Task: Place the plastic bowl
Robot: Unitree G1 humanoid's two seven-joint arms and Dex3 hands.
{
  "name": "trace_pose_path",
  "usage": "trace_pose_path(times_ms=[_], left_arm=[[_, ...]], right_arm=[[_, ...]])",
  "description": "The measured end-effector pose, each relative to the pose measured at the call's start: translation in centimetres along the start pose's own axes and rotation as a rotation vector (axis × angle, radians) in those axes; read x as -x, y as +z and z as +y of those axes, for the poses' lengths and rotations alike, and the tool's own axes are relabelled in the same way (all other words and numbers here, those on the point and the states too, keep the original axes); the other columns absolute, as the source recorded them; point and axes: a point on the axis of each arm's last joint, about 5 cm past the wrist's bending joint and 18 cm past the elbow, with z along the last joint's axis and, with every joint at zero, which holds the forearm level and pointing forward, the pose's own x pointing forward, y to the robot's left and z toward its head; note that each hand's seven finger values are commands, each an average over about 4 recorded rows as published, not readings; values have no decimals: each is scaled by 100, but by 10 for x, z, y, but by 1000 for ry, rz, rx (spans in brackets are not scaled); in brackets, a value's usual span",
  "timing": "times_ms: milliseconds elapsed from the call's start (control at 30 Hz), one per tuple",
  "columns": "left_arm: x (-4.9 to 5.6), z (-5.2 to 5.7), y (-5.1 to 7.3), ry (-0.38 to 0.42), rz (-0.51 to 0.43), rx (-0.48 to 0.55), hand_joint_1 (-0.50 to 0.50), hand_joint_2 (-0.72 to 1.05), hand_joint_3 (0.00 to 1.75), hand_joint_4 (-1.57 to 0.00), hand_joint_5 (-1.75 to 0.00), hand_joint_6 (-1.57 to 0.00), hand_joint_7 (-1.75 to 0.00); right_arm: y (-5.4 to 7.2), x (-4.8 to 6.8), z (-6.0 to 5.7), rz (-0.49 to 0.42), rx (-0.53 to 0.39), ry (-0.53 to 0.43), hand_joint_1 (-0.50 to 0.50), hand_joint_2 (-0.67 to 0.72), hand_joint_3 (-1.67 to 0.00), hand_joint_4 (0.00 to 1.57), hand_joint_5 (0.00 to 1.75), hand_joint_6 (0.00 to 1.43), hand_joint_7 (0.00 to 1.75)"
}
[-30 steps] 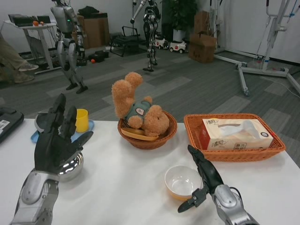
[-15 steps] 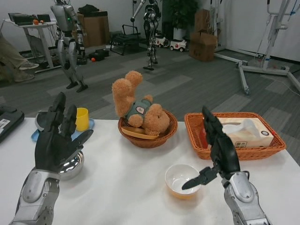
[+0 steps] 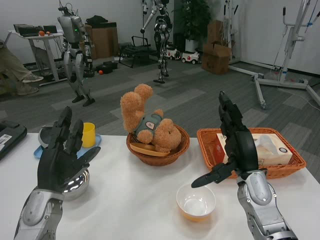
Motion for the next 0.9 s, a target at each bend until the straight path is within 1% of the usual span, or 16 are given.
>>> trace_pose_path(times_ms=[233, 533, 900], left_arm=[[0, 0, 0, -1, 0, 0, -50, 87, 0, 0, 0, 0, 0], [0, 0, 0, -1, -1, 0, -50, 87, 0, 0, 0, 0, 0], [0, 0, 0, -1, -1, 0, -50, 87, 0, 0, 0, 0, 0]], right_arm=[[4, -11, 7, -31, -9, 36, -38, 28, -16, 0, 0, 0, 0], [1, -11, 14, -15, -22, 58, -38, 28, -16, 0, 0, 0, 0], [0, -10, 17, -8, -43, 58, -38, 28, -16, 0, 0, 0, 0]])
